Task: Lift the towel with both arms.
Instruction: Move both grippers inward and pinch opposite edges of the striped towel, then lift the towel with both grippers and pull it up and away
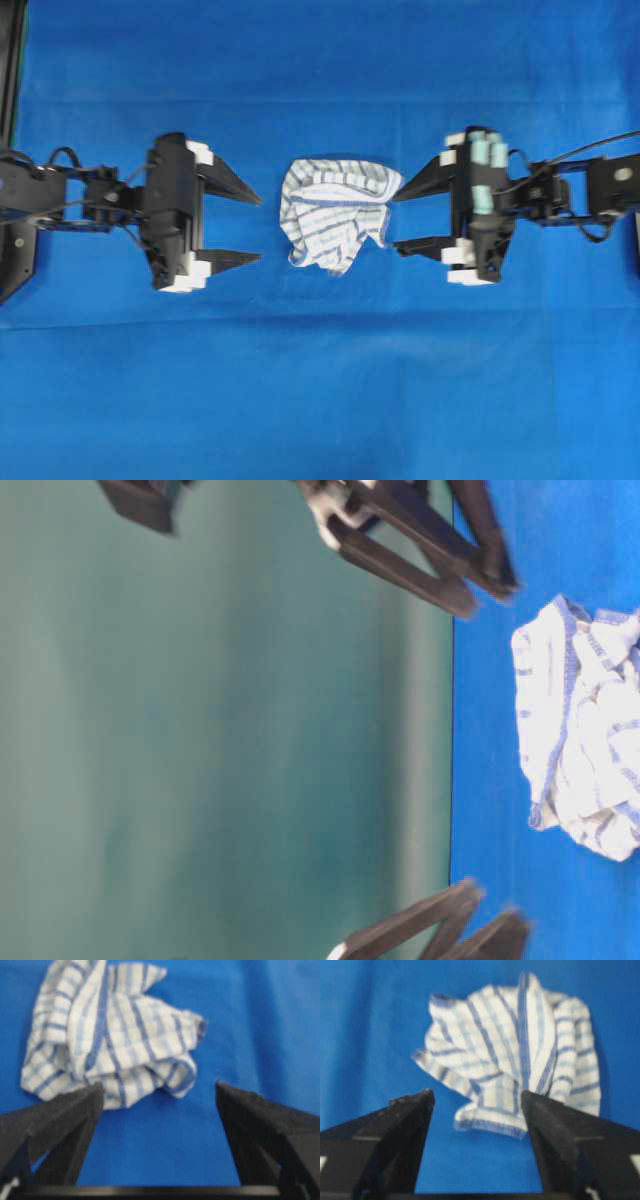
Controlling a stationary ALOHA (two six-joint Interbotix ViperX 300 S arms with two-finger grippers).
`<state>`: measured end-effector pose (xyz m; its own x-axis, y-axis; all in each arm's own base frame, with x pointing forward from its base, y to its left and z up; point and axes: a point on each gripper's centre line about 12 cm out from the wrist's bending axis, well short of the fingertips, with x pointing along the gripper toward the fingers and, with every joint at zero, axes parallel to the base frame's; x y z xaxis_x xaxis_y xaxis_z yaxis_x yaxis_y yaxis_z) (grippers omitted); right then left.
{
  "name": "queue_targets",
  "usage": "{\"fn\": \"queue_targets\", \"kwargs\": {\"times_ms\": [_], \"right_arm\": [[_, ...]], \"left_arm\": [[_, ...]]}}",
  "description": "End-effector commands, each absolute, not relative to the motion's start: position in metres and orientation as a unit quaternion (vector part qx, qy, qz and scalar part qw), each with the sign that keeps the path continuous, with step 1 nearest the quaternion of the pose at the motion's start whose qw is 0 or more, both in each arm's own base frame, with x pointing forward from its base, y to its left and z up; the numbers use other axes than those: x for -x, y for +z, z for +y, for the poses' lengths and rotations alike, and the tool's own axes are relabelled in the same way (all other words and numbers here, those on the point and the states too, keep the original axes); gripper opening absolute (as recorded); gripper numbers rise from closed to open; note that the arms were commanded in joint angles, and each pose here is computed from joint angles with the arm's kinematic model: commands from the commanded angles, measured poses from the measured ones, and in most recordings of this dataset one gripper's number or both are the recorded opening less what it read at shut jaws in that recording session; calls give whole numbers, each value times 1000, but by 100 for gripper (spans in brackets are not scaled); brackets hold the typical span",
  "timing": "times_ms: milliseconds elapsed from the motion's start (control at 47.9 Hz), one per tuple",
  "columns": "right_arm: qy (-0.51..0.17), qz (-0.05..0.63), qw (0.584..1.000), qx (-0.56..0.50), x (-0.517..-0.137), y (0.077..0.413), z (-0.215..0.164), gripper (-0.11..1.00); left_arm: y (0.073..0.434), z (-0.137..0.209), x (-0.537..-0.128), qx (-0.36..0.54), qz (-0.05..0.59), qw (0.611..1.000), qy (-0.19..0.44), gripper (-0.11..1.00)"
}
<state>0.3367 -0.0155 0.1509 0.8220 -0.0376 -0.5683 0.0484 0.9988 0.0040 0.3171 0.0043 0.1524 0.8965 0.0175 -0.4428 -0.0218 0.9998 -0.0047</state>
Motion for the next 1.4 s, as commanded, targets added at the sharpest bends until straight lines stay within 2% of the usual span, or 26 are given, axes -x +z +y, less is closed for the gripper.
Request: {"fn": "queue_targets", "kwargs": {"times_ms": [0,334,627,690,752,773,857,920,982,1170,1379], "right_arm": [[-30,294,955,-12,-349,150,-21,65],[-43,343,938,-19,-365,109,-33,65],[-42,349,936,-15,-366,104,-34,63],[-43,350,936,-14,-366,103,-34,60],[-41,350,936,-13,-366,103,-34,54],[-41,349,936,-12,-367,104,-34,50],[-42,349,936,-11,-366,104,-34,23],[-41,350,936,-11,-366,104,-34,6],[-42,348,936,-12,-366,105,-34,3],[-44,333,942,-17,-365,120,-34,3],[-45,297,954,-15,-362,170,-34,3]], "left_arm": [[147,10,-329,6,223,975,19,90],[106,16,-351,8,241,970,27,90],[95,21,-361,9,257,966,32,86],[93,23,-360,11,264,964,36,79],[91,25,-359,11,272,962,38,65],[92,25,-359,11,272,961,38,60],[91,26,-358,12,278,960,40,31],[90,27,-356,12,281,959,40,15],[90,28,-355,13,284,958,42,3],[106,29,-352,15,283,958,43,3],[162,31,-344,17,260,964,47,3]]}}
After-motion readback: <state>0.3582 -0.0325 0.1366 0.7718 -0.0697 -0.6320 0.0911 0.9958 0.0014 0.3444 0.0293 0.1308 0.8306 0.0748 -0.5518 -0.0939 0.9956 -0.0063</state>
